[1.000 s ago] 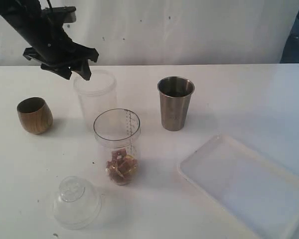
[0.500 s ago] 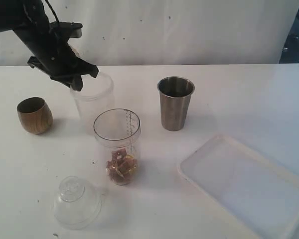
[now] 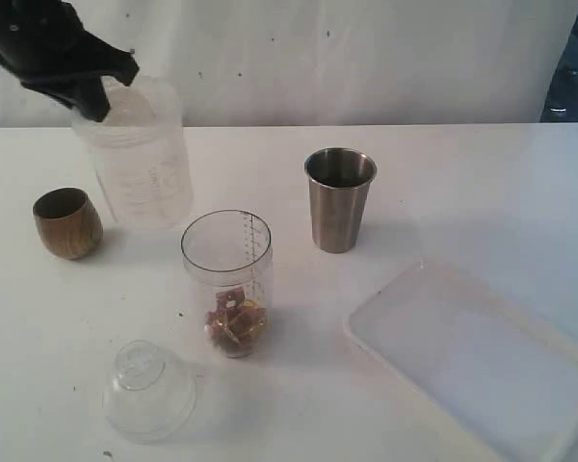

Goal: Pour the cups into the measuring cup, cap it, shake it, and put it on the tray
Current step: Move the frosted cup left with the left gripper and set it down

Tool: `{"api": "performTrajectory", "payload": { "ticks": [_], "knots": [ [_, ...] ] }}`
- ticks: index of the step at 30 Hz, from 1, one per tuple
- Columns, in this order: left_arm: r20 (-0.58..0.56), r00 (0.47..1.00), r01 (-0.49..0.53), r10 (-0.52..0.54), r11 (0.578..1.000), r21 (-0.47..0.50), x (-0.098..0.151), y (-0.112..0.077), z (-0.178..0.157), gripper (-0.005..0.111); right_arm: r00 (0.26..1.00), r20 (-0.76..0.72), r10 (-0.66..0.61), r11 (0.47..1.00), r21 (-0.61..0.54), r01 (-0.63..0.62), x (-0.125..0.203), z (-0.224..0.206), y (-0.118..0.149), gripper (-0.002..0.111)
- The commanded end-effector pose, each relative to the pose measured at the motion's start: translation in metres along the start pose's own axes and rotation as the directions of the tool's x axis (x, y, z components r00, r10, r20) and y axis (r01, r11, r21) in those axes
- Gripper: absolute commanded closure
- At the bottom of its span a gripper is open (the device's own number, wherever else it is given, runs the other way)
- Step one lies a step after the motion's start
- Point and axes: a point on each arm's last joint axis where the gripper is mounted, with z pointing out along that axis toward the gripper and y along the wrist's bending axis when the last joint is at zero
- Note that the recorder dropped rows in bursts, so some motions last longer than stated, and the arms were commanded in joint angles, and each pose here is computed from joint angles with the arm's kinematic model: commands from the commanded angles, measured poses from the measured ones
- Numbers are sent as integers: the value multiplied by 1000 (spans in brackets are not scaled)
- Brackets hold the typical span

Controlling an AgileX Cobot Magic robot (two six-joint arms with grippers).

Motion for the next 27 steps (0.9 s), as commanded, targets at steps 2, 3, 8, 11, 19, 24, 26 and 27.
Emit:
{"api": "performTrajectory", "payload": {
  "ticks": [2, 3, 8, 11, 19, 24, 26, 27],
  "knots": [
    [-55, 997, 46, -47, 999, -15, 49, -7, -35, 106, 1000, 3, -6, 1000, 1, 6, 0, 0, 0, 108],
    [-68, 996, 53, -54, 998, -15, 58, -8, -36, 106, 1000, 3, -6, 1000, 1, 6, 0, 0, 0, 108],
    [-148, 983, 89, -110, 985, -146, 107, 0, -27, 107, 1000, 3, -6, 1000, 1, 6, 0, 0, 0, 108],
    [-163, 977, 103, -136, 974, -200, 128, 4, -12, 107, 1000, 3, -6, 1000, 1, 6, 0, 0, 0, 108],
    [-73, 977, 188, -200, 971, -149, 157, 0, 44, 107, 1000, 3, -7, 1000, 1, 7, 0, 0, 0, 108],
    [-100, 976, 169, -192, 965, -201, 160, 5, 48, 107, 1000, 3, -7, 1000, 1, 7, 0, 0, 0, 108],
    [-87, 979, 165, -186, 965, -206, 158, 6, 48, 104, 1000, 3, -7, 1000, 1, 7, 0, 0, 0, 108],
    [-83, 980, 161, -182, 965, -208, 158, 6, 48, 100, 1000, 3, -7, 1000, 1, 7, 0, 0, 0, 108]
  ]
}}
